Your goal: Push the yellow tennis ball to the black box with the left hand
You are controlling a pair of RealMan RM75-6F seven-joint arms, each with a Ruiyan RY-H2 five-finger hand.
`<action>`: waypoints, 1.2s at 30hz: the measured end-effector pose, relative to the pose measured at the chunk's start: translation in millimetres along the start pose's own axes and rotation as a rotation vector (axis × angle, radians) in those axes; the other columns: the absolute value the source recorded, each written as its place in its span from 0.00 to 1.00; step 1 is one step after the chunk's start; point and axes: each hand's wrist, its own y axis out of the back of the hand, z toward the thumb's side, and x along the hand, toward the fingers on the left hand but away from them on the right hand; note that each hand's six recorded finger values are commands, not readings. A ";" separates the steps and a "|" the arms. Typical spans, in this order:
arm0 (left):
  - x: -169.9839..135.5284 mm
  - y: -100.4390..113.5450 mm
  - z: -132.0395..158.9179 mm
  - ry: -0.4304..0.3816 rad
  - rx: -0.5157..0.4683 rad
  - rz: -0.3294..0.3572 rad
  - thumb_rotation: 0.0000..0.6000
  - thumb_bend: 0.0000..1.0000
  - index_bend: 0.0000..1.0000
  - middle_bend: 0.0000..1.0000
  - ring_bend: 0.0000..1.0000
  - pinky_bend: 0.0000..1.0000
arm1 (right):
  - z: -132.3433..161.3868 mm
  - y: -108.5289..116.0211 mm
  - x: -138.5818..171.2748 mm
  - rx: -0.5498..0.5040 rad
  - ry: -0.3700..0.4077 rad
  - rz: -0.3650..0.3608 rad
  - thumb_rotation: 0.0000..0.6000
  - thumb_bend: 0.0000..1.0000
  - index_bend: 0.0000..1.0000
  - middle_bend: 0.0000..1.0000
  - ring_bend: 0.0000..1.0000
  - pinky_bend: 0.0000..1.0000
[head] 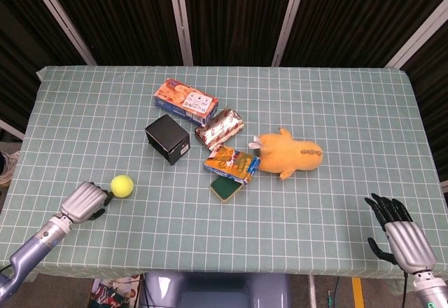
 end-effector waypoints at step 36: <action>84.4 33.0 7.3 -0.059 -0.066 -0.028 1.00 0.27 0.53 0.58 0.59 0.61 | -4.2 10.7 6.9 0.030 -0.046 -0.058 1.00 0.43 0.00 0.00 0.00 0.00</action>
